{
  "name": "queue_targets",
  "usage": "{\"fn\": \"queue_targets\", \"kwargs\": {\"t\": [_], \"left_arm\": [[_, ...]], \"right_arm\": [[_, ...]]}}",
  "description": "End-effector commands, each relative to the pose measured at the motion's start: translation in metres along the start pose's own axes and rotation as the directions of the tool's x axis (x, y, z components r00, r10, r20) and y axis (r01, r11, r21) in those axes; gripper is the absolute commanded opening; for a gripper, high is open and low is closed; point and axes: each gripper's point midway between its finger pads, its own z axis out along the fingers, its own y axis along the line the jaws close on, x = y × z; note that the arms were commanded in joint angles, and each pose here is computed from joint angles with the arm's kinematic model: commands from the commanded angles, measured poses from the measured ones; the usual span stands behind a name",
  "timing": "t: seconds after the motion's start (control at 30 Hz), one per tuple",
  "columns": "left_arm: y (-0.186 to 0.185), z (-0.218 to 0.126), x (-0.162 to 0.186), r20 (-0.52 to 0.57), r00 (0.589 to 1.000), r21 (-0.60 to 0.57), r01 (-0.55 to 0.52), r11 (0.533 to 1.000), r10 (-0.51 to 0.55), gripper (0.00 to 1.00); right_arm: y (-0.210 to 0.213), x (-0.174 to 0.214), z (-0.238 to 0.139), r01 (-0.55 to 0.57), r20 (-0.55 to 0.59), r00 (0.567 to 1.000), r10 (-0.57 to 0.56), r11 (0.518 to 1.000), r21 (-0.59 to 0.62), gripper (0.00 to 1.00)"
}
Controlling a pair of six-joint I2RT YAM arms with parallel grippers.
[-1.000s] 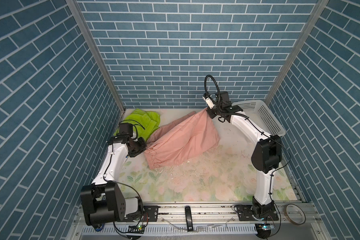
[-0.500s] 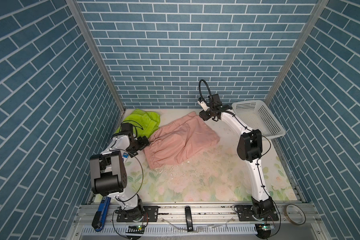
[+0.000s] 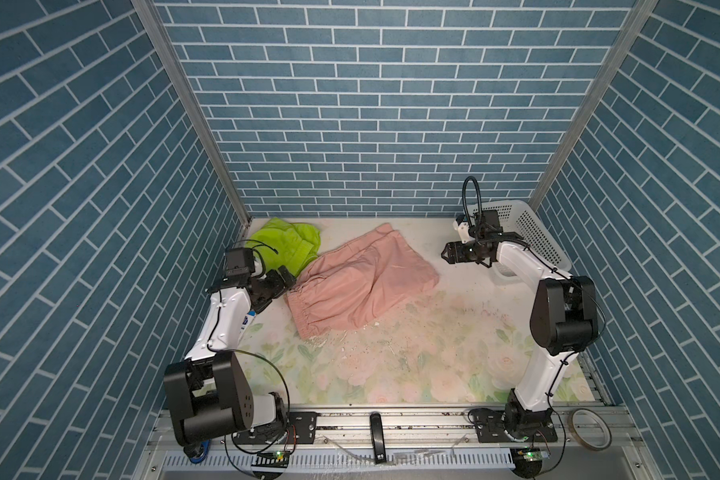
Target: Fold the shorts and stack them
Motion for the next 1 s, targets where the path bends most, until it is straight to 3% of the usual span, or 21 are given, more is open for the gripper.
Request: {"fn": "queue_targets", "kwargs": {"t": [0.0,0.13,0.53,0.7,0.8,0.97], "left_arm": [[0.007,0.002,0.021,-0.048,0.999,0.005,0.023,1.000,-0.023,1.00],[0.006,0.001,0.031,-0.063,0.997,0.029,0.036,0.999,-0.034,1.00],[0.004,-0.009,0.038,-0.047,0.999,0.050,0.027,0.998,-0.024,1.00],[0.004,-0.012,0.042,-0.046,0.999,0.051,0.021,0.998,-0.019,1.00],[0.003,-0.015,0.042,-0.035,0.999,0.052,0.016,0.998,-0.014,1.00],[0.000,-0.023,0.038,-0.022,1.000,0.051,-0.006,0.999,0.007,1.00]], "right_arm": [[0.019,0.006,0.016,-0.060,-0.015,0.998,0.059,0.993,-0.105,0.79],[0.025,0.008,0.035,-0.097,-0.039,0.995,0.092,0.982,-0.163,0.81],[0.020,0.019,0.078,-0.077,-0.095,0.993,0.068,0.992,-0.096,0.82],[0.030,0.017,0.088,-0.065,-0.109,0.993,0.052,0.991,-0.117,0.77],[0.038,0.020,0.093,-0.059,-0.124,0.991,0.043,0.990,-0.131,0.67],[0.045,0.034,0.095,-0.081,-0.153,0.987,0.057,0.984,-0.157,0.40]]}}
